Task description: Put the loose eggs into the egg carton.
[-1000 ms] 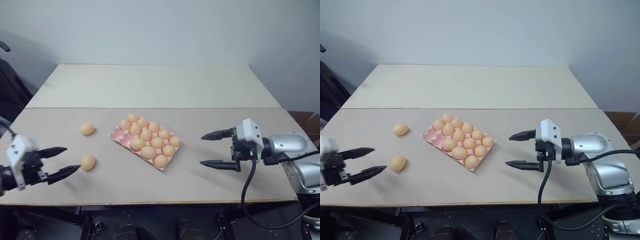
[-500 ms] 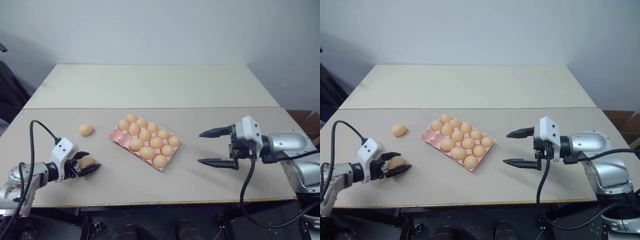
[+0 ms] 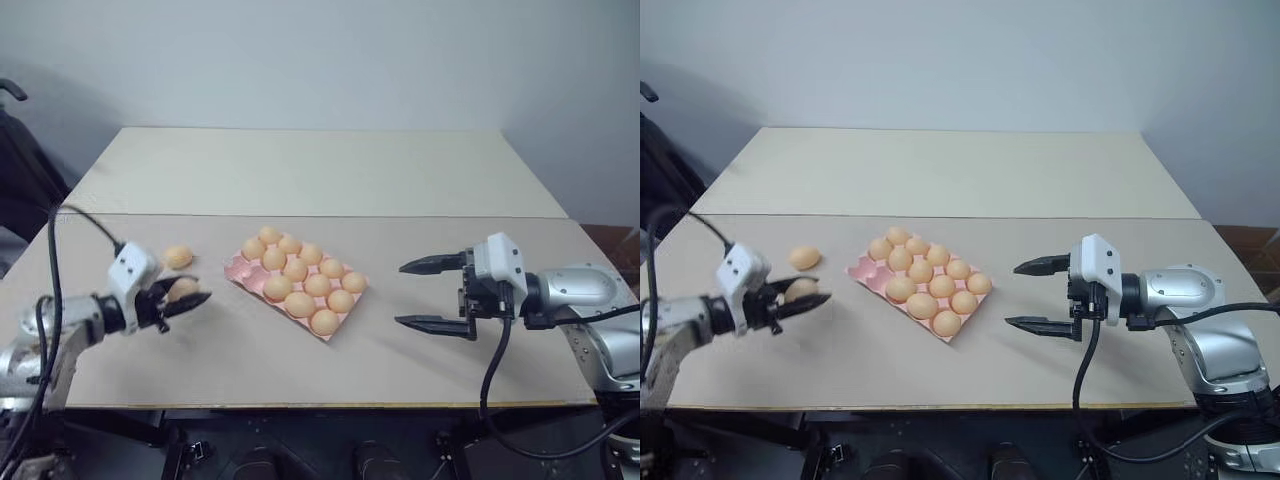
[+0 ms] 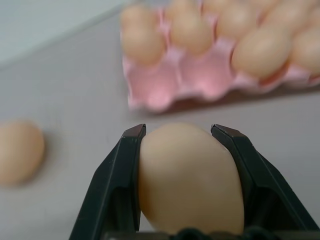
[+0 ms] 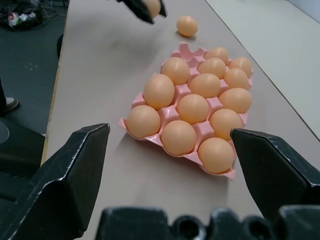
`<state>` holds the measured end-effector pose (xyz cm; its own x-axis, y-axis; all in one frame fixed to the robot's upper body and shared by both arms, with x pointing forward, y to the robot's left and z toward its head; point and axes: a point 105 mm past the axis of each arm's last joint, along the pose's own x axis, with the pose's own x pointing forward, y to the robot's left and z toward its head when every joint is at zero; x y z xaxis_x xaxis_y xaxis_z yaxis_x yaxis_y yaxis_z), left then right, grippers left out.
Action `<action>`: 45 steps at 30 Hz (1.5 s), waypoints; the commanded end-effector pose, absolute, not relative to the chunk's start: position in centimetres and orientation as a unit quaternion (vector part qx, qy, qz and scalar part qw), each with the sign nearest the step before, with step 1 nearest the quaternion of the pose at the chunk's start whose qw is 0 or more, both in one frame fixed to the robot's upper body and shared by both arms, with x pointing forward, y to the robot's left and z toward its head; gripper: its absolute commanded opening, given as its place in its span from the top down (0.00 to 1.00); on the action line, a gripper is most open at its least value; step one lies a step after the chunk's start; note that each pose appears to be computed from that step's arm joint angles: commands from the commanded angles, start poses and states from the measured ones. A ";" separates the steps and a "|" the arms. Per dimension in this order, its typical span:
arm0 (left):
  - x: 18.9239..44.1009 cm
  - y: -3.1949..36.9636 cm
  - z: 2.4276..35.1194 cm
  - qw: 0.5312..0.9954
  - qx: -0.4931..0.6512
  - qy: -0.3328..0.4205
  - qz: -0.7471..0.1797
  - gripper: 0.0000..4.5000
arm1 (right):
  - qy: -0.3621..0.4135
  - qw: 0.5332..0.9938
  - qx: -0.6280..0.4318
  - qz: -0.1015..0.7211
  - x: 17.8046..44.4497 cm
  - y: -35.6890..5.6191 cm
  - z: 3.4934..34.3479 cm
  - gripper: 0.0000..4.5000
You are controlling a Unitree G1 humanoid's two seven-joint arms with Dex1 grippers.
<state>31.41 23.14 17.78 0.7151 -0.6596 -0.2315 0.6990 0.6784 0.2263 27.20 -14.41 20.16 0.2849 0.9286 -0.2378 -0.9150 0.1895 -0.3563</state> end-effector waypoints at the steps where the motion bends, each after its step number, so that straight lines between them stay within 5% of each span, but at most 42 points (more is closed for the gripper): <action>1: 32.8 20.4 18.2 0.902 0.142 0.042 -0.406 0.58 | -0.046 0.772 -0.233 0.589 27.2 -14.4 21.5 0.00; 12: 36.7 16.6 16.6 0.892 0.152 0.034 -0.425 0.58 | -0.055 0.780 -0.235 0.578 26.9 -14.3 21.9 0.00; 20: 36.2 16.6 17.5 0.885 0.141 0.017 -0.443 0.01 | -0.058 0.785 -0.233 0.570 26.8 -14.4 22.0 0.00; 34: 32.1 23.6 21.4 0.909 0.180 -0.009 -0.377 0.00 | -0.060 0.779 -0.230 0.581 27.4 -14.2 22.0 0.00; 45: 23.5 29.0 21.1 0.929 0.151 0.039 -0.336 0.00 | -0.049 0.774 -0.224 0.591 28.1 -14.6 21.5 0.00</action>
<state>24.28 29.32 19.47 0.7750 -0.5958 -0.2108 0.6316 0.7425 0.2231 28.27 -14.41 20.68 0.2999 0.9324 -0.2015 -0.9067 0.2130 -0.3641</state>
